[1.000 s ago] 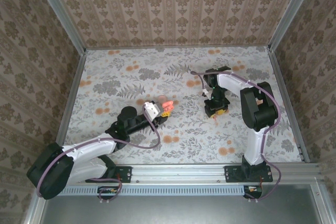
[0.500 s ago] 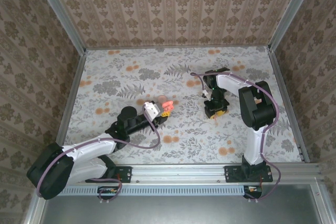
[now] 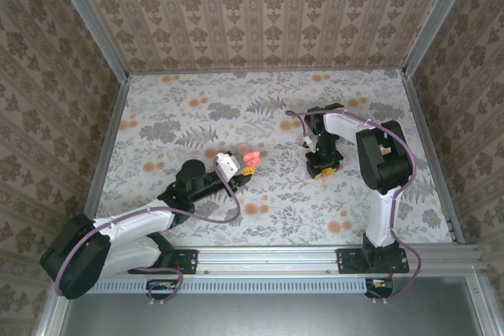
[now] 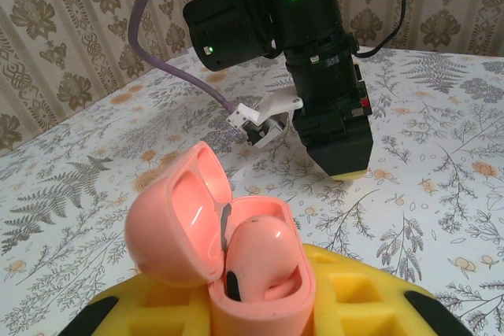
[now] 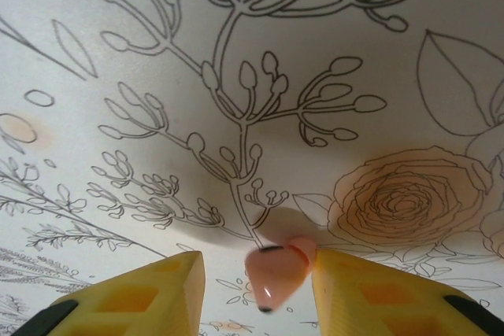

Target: Insert the wireless bluetooth earbuds into the charging case

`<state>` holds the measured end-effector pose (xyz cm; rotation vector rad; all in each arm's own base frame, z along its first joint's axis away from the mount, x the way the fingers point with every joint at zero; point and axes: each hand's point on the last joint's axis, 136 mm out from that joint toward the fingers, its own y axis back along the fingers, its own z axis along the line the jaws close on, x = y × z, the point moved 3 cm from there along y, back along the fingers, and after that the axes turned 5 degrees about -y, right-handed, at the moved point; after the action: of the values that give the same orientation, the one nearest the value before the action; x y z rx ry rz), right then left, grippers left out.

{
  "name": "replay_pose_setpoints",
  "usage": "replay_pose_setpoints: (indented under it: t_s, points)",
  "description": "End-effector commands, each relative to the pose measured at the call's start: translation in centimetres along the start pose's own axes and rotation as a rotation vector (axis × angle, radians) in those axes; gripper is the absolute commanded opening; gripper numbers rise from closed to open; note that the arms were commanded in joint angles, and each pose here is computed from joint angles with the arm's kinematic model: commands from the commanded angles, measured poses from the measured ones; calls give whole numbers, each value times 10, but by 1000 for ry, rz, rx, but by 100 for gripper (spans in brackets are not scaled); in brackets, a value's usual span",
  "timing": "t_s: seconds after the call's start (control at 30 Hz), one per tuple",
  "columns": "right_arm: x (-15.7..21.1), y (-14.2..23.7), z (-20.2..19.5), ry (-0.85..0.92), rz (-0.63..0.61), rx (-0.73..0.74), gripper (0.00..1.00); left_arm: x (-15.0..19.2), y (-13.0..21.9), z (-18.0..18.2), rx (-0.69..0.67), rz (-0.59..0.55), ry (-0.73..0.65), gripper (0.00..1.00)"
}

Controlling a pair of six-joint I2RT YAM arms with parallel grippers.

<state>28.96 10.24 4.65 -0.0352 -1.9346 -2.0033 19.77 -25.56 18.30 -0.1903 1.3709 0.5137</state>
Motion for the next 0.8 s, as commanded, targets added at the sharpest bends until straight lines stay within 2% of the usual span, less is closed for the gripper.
replay_pose_setpoints:
  t_s: [0.0,0.47,0.77]
  points:
    - [3,-9,1,-17,32,-3,41,-4,0,-1,-1,-16,-26,14]
    - [2,-13,-2,-25,34,18,29,-5,0,-1,0,-17,-28,14]
    - [6,-3,-1,-34,7,14,26,-4,0,-2,2,-16,-21,14]
